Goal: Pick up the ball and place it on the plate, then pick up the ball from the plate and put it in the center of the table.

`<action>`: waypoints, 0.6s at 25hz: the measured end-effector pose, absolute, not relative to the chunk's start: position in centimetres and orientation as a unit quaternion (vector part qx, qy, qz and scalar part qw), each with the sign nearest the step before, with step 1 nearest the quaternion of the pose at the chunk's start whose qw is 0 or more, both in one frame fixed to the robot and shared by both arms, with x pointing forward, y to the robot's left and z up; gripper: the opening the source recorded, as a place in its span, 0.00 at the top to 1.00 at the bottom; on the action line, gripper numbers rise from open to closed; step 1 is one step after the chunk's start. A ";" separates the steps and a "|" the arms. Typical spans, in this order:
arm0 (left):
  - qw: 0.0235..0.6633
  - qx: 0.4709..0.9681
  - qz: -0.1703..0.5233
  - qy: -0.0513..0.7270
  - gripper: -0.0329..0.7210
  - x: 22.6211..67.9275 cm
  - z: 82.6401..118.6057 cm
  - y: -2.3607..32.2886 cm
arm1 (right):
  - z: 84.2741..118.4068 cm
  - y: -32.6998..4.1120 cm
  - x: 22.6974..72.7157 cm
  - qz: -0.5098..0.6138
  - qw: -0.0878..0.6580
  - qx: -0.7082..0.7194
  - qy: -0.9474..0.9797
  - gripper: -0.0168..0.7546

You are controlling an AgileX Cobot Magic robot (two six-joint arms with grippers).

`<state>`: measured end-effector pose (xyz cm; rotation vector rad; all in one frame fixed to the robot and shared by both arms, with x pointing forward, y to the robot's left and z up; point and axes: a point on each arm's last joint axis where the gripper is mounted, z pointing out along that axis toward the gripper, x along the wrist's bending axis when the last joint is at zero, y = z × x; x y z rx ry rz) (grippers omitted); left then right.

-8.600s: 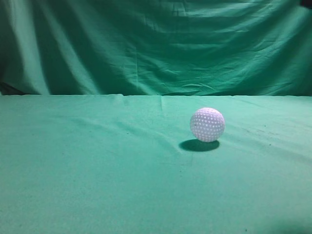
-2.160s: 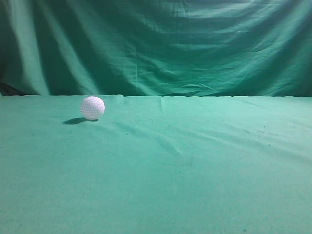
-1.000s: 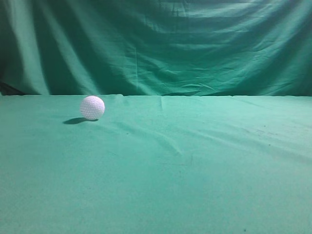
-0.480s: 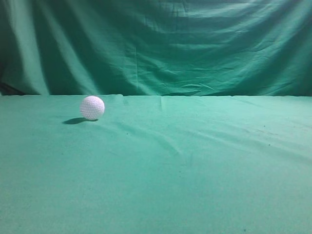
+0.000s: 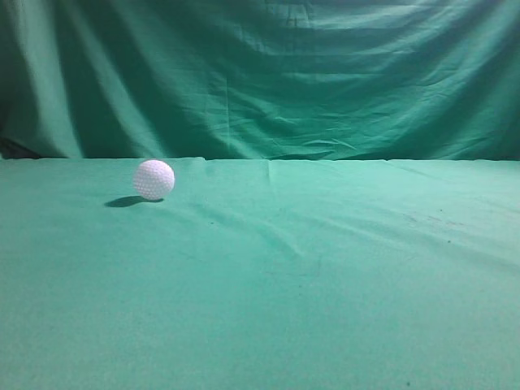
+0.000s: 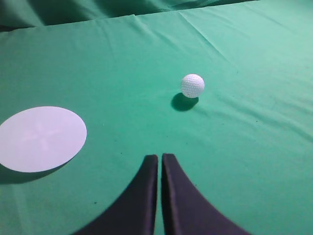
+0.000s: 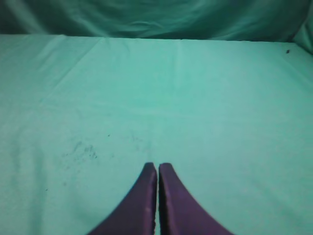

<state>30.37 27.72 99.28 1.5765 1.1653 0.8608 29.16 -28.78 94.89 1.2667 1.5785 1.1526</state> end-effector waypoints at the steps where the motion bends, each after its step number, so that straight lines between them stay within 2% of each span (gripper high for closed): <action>1: 0.480 0.646 0.353 0.478 0.96 30.4 99.3 27.7 | 94.8 -28.9 29.1 0.449 0.398 0.505 0.620 0.98; 15: 0.480 0.646 0.353 0.478 0.96 30.4 99.3 27.7 | 94.6 -29.0 29.1 0.430 0.406 0.499 0.634 0.98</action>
